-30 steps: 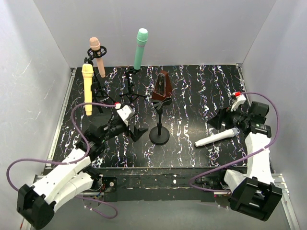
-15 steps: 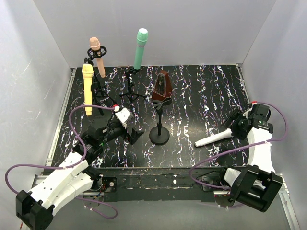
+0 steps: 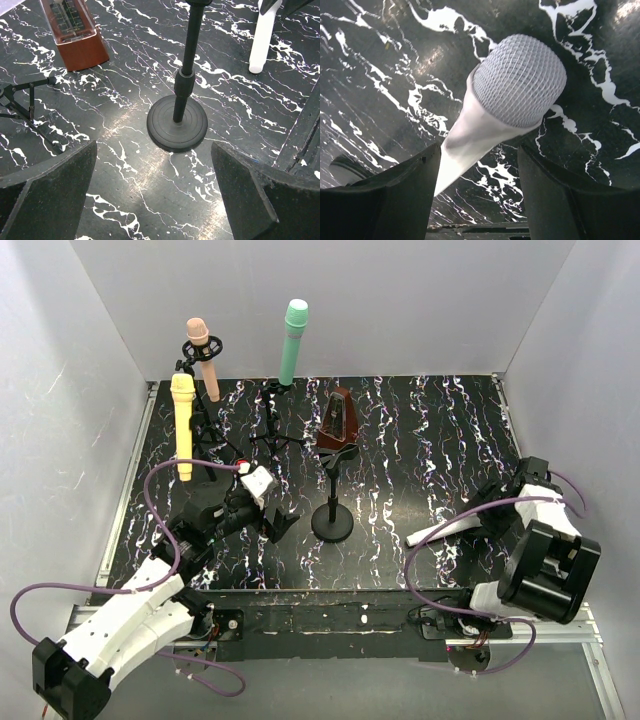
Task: Attach the microphones to the stand
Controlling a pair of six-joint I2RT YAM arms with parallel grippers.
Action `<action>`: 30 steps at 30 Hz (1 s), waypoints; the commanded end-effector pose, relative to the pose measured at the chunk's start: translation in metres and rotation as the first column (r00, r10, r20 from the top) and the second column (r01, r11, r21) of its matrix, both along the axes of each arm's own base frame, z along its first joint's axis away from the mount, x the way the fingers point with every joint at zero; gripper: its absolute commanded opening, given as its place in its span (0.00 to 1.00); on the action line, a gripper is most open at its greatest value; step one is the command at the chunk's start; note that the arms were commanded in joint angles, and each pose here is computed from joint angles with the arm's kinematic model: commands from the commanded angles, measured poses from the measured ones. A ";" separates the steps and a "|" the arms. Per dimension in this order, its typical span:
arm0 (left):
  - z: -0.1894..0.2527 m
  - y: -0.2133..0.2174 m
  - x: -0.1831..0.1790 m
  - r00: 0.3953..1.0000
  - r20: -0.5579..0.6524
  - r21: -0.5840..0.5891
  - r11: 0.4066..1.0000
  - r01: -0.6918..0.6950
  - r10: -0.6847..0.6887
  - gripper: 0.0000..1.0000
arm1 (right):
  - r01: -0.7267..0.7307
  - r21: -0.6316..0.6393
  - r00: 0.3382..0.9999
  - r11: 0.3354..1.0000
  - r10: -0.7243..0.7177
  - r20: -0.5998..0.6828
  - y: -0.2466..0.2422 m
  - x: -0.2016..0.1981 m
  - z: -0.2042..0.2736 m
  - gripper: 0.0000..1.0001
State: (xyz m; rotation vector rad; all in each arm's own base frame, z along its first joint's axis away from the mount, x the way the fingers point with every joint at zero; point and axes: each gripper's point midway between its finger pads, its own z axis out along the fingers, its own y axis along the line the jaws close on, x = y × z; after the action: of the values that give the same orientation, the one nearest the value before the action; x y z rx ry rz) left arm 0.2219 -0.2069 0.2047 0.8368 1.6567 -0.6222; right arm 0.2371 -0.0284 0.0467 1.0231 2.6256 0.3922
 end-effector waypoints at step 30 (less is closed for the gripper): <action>0.007 0.003 0.006 1.000 0.029 0.037 0.999 -0.012 0.011 0.98 | -0.559 -0.079 0.827 0.825 0.550 -0.116 0.038 0.078 -0.015 0.31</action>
State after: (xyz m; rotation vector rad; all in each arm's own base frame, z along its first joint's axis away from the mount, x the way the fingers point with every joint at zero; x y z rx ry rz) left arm 0.2247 -0.2053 0.1918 0.8670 1.6966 -0.5918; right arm 0.3117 0.0091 0.0295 0.4312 2.8912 0.3603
